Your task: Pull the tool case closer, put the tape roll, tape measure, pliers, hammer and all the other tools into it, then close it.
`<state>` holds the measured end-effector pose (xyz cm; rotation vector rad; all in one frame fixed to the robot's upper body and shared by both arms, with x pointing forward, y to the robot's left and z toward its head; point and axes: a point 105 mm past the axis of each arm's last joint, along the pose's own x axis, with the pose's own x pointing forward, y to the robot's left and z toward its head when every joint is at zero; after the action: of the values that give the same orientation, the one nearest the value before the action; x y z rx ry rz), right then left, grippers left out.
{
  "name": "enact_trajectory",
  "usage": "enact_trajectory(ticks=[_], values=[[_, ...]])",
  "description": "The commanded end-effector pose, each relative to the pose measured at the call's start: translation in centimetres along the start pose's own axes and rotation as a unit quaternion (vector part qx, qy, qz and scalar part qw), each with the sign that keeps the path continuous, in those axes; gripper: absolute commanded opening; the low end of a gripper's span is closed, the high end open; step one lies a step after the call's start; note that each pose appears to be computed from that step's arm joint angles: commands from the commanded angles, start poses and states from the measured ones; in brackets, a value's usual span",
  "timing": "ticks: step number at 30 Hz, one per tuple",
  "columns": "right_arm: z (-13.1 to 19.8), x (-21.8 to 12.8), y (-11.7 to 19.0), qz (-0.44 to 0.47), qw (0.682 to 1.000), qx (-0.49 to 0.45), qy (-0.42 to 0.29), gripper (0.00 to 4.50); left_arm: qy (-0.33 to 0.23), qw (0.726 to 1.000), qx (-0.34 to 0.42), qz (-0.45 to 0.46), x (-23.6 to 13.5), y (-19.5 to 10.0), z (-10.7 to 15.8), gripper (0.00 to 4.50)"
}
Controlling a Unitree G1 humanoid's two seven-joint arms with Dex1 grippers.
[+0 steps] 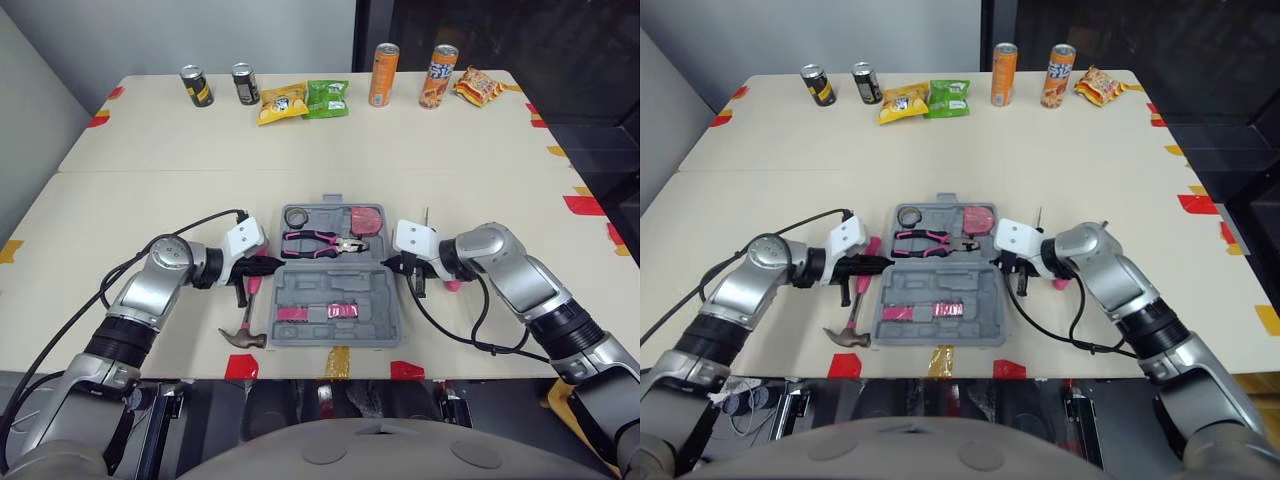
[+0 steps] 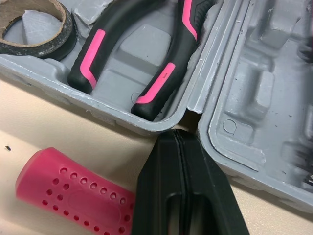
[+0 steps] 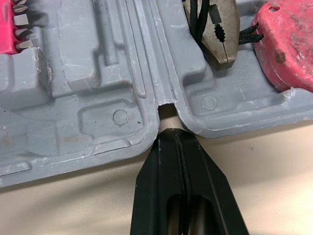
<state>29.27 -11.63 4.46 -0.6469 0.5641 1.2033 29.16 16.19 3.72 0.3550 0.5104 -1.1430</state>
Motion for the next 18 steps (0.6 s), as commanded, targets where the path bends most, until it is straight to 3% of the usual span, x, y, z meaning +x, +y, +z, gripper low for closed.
enact_trajectory(ticks=[1,10,16,18], values=[[0.0,0.1,0.3,-0.005,1.000,0.009,-0.003,0.06,-0.030,0.999,0.025,0.005,-0.7,-0.3,1.2,0.00],[-1.2,-4.0,-0.3,-0.047,0.999,0.011,-0.016,0.06,-0.075,0.996,0.019,0.042,-3.7,-0.4,1.3,0.00],[-0.5,-7.2,0.0,-0.084,0.988,0.055,-0.120,0.06,-0.185,0.979,-0.030,0.076,-6.6,-0.9,3.0,0.00],[0.4,-8.8,0.2,-0.103,0.972,0.079,-0.195,0.06,-0.231,0.968,-0.051,0.085,-8.1,-1.6,3.5,0.00]])
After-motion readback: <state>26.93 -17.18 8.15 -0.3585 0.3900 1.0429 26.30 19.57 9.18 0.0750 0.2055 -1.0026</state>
